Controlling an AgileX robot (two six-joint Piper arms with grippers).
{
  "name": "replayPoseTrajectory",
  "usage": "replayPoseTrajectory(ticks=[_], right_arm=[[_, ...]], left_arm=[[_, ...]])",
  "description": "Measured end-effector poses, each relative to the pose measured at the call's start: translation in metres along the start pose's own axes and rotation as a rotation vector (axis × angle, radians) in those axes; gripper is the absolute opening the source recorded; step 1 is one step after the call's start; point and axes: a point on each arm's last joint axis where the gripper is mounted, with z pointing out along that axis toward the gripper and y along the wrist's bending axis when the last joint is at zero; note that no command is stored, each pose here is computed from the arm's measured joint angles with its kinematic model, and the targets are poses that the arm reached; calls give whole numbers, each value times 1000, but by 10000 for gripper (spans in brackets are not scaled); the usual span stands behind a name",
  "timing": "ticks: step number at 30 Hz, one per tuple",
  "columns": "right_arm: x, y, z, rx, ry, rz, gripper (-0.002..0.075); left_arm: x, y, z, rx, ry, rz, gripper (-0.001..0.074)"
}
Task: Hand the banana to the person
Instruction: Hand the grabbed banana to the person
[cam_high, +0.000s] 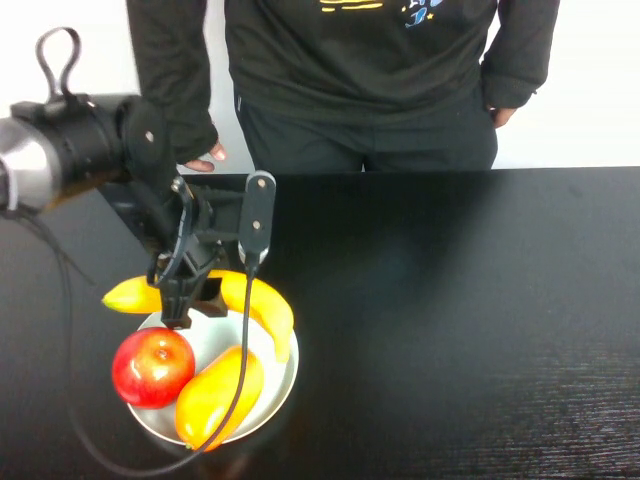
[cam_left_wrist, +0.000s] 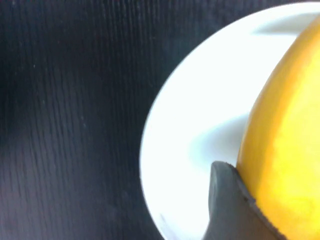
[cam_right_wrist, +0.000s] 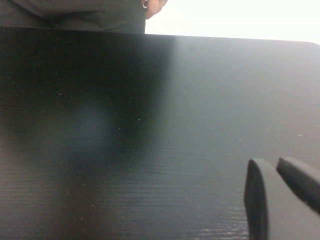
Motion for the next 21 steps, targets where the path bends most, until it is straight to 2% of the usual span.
replayPoseTrajectory(ticks=[4, 15, 21], right_arm=[[0, 0, 0, 0, 0, 0, -7], [0, 0, 0, 0, 0, 0, -7], [0, 0, 0, 0, 0, 0, -7]], left_arm=[[-3, -10, -31, -3, -8, -89, 276], [-8, -44, -116, -86, -64, -484, 276], [-8, -65, -149, -112, -95, -639, 276]])
